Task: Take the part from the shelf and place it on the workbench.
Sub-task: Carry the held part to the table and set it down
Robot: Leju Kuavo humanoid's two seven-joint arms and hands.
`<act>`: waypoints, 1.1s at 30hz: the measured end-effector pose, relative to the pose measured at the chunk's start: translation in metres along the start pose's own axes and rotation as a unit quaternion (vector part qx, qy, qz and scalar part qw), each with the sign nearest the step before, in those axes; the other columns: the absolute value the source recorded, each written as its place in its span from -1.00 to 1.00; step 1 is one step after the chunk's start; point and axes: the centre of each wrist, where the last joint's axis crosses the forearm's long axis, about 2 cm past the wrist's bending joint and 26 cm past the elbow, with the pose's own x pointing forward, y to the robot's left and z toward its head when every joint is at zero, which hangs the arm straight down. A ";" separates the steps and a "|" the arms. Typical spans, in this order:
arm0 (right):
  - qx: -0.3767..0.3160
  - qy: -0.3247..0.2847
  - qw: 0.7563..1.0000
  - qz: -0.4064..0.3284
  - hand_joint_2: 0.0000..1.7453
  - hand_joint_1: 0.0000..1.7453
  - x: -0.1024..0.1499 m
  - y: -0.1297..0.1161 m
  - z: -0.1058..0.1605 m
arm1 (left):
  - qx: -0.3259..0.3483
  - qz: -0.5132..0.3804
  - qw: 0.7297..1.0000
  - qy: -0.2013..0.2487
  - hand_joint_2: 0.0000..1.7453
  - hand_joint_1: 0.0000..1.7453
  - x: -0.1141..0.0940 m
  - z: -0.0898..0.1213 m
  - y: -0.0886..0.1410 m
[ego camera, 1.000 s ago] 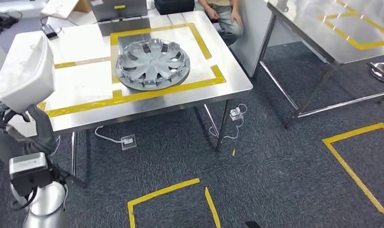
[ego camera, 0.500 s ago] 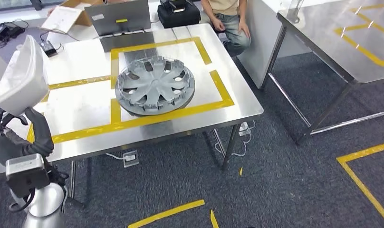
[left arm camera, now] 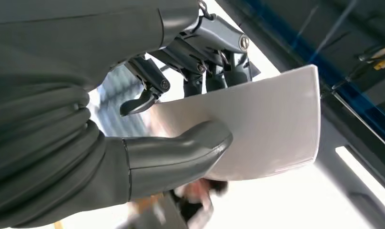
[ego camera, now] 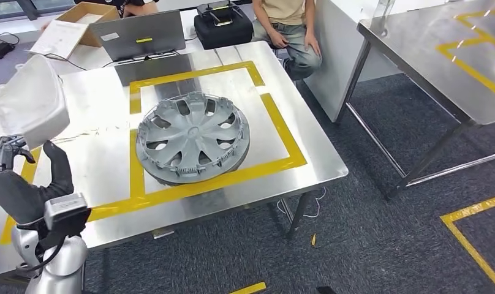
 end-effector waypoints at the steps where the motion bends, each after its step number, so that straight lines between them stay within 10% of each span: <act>1: 0.000 -0.001 1.000 0.000 -1.00 -1.00 0.002 0.000 0.001 | -0.012 -0.033 0.999 -0.009 1.00 1.00 -0.002 -0.002 -0.002; 9: 0.000 -0.005 1.000 0.003 -1.00 -1.00 -0.001 0.001 0.000 | -0.160 -0.229 0.959 -0.038 1.00 1.00 -0.029 0.017 -0.019; 30: 0.007 -0.004 1.000 -0.001 -1.00 -1.00 -0.003 0.011 0.001 | -0.220 -0.345 0.902 0.136 1.00 1.00 -0.086 0.052 0.000; 33: 0.007 -0.003 1.000 -0.004 -1.00 -1.00 -0.004 0.011 0.001 | -0.224 -0.345 0.900 0.143 1.00 -0.50 -0.089 0.057 0.002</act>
